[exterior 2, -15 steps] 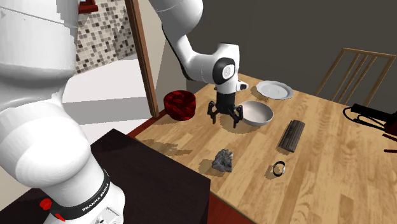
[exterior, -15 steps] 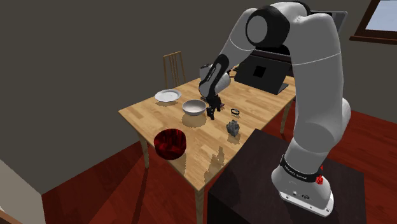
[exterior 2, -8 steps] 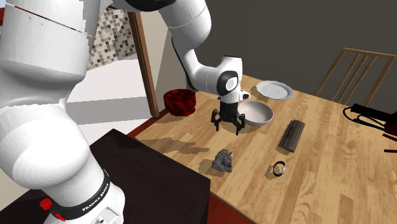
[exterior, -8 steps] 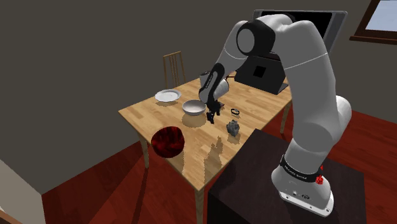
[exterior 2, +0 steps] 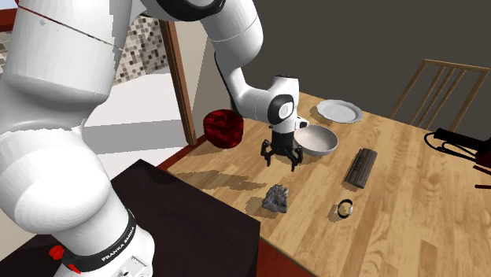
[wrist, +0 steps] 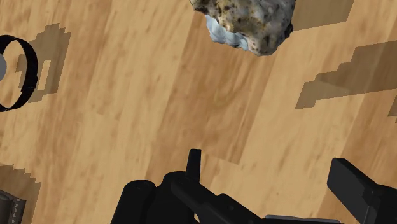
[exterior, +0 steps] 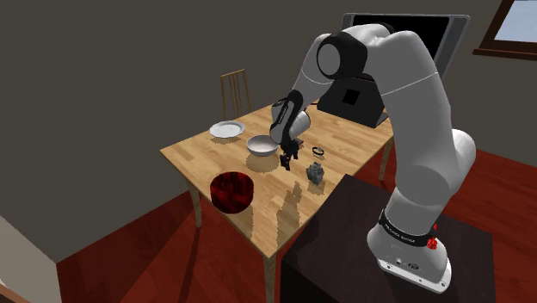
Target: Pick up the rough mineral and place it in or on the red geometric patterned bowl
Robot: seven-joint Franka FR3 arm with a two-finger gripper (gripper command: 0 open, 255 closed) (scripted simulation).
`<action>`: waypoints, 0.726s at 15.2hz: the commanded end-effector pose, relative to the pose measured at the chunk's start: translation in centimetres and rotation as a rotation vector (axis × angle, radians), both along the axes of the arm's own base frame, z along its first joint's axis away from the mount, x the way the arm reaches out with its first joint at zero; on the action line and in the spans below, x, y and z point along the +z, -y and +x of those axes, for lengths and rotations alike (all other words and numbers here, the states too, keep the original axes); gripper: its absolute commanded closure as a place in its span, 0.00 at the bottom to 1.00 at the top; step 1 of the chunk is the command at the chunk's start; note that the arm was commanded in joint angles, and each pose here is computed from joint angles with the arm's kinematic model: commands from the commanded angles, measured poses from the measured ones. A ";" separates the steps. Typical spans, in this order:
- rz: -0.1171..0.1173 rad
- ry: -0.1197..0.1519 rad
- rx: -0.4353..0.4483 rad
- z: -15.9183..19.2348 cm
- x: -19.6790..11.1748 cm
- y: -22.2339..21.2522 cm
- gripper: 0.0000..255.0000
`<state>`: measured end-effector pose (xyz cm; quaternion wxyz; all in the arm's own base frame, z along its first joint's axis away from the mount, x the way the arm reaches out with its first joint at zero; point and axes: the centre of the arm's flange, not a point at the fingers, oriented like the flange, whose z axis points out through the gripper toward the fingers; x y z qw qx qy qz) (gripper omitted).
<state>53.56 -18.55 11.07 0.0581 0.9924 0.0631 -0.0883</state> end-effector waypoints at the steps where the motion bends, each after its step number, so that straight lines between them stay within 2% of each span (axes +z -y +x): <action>1: 0.000 0.000 0.000 0.0 0.0 0.0 0.00; 2: 0.000 0.000 0.000 0.0 0.0 0.0 0.00; 3: 0.000 0.000 0.000 0.0 0.0 0.0 1.00; 11: 0.000 0.000 0.000 0.0 0.0 0.0 1.00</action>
